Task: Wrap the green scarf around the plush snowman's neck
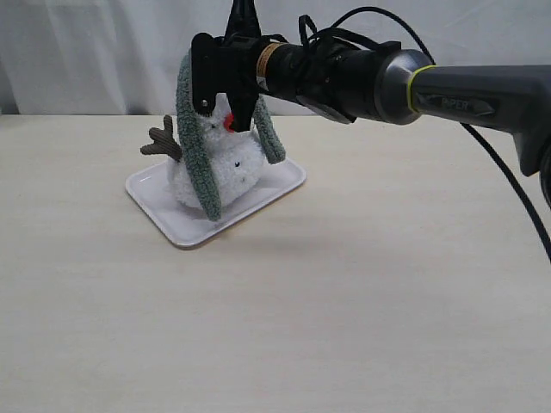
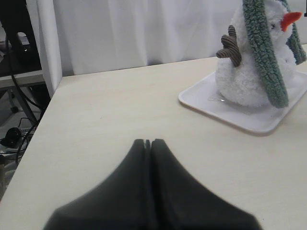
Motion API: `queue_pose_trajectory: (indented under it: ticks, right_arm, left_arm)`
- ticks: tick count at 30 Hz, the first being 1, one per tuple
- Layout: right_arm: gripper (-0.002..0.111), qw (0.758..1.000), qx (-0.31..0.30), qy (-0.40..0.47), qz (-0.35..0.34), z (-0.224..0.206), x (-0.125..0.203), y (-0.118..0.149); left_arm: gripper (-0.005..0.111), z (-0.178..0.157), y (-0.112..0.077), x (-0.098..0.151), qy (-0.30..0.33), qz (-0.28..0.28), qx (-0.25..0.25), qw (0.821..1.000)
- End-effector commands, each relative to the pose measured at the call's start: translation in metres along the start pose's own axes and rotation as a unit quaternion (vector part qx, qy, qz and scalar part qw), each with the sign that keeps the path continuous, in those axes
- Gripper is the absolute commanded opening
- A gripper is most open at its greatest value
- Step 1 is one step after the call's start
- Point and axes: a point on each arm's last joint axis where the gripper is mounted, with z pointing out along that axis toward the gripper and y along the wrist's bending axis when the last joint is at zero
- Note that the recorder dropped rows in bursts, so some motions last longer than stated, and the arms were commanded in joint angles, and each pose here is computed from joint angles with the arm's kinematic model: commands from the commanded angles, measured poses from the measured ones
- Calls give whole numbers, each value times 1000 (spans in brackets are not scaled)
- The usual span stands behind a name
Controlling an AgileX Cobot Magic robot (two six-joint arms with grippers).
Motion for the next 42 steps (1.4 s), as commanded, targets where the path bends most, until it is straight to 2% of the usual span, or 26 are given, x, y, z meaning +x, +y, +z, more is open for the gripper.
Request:
queue_pose_trajectory:
  ticks: [1,5,11,13,19,26,32,36,39,42]
  right_arm:
    - [8,999,17,-1,48,0,3,-5]
    - [23,998,13,5,65,2,8,-2]
    - [55,997,6,8,77,2,4,1]
    - [61,994,1,22,108,2,5,1]
    - [62,974,-48,97,199,0,4,14]
    - [62,936,-97,165,295,-9,7,21]
    - [62,903,-111,177,376,-25,-1,4]
    - [62,891,-99,162,412,-35,-9,-12]
    - [62,867,-113,160,457,-40,-16,-25]
    - [59,820,-152,191,518,-46,-22,-35]
  left_arm:
    - [0,0,0,-1,-7,-1,3,1000]
    - [0,0,0,-1,-7,-1,3,1000]
    - [0,0,0,-1,-7,-1,3,1000]
    - [0,0,0,-1,-7,-1,3,1000]
    - [0,0,0,-1,-7,-1,3,1000]
    - [0,0,0,-1,-7,-1,3,1000]
    - [0,0,0,-1,-7,-1,3,1000]
    - [0,0,0,-1,-7,-1,3,1000]
    - [0,0,0,-1,-7,-1,3,1000]
    - [0,0,0,-1,-7,-1,3,1000]
